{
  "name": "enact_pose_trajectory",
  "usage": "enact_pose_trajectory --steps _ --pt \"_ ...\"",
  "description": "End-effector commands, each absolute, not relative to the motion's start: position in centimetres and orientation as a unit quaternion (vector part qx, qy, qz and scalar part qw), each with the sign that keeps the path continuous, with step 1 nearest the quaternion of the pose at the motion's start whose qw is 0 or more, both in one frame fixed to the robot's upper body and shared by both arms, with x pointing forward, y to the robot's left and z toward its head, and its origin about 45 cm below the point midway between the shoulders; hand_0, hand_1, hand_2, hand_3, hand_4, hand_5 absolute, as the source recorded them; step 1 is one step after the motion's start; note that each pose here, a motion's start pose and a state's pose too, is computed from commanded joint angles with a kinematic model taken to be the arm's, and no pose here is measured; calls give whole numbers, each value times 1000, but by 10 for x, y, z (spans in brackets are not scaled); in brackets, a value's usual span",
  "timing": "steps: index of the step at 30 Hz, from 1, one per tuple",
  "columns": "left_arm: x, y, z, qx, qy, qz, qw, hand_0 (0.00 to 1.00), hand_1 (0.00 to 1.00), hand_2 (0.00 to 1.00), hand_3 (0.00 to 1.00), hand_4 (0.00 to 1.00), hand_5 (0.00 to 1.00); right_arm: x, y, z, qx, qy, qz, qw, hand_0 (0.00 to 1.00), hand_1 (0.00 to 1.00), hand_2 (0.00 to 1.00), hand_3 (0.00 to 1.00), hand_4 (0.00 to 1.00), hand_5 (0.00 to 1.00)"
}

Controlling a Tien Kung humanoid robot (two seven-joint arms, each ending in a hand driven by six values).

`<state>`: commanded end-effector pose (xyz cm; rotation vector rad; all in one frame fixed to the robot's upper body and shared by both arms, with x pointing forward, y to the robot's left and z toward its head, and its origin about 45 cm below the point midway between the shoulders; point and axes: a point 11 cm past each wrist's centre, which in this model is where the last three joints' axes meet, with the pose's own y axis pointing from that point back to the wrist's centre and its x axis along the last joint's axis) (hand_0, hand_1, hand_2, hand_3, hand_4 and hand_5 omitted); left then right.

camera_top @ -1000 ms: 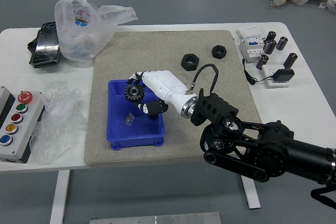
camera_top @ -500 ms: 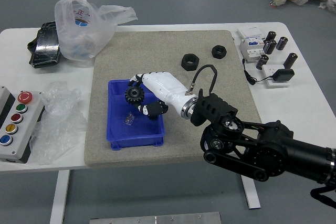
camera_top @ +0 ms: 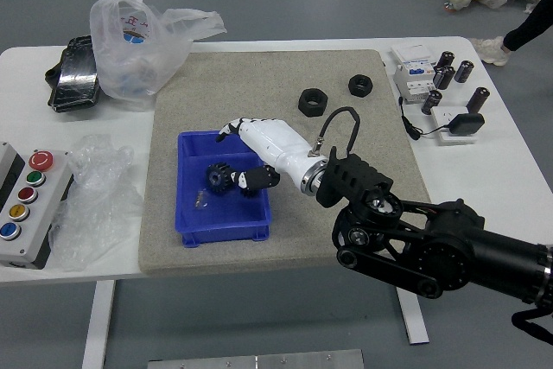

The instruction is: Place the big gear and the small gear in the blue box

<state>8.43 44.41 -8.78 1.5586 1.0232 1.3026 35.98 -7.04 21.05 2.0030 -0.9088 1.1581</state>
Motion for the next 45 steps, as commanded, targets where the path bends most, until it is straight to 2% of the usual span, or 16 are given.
enact_pose_trajectory --steps 9,17,20,21,26,27,36,45 --pt "84 444 -88 622 409 520 420 745 704 688 789 763 502 363 -76 215 757 -364 442 316 835 927 936 892 732 205" --pt "83 445 -88 622 409 519 419 745 704 689 789 763 502 379 -101 232 749 -420 420 295 828 925 931 888 729 209" --pt "83 445 -88 622 409 520 419 745 704 689 789 763 502 385 -120 241 753 -458 390 268 828 925 931 888 729 209" --pt "83 445 -88 623 409 520 419 745 704 688 789 763 502 386 -128 242 754 -472 378 255 755 858 860 836 722 220" --pt "83 447 -87 623 407 520 418 745 704 688 789 763 502 385 -165 250 764 -530 313 193 755 858 860 836 722 220" --pt "83 447 -87 624 407 520 418 745 704 689 789 763 501 384 -172 251 767 -539 299 181 665 749 755 715 715 237" --pt "83 452 -85 627 404 520 417 745 704 690 789 763 501 370 -252 247 762 -624 161 62 649 725 732 694 719 243" --pt "83 454 -85 625 401 524 416 745 704 690 789 763 499 355 -316 234 706 -704 71 8 654 724 730 689 707 247"
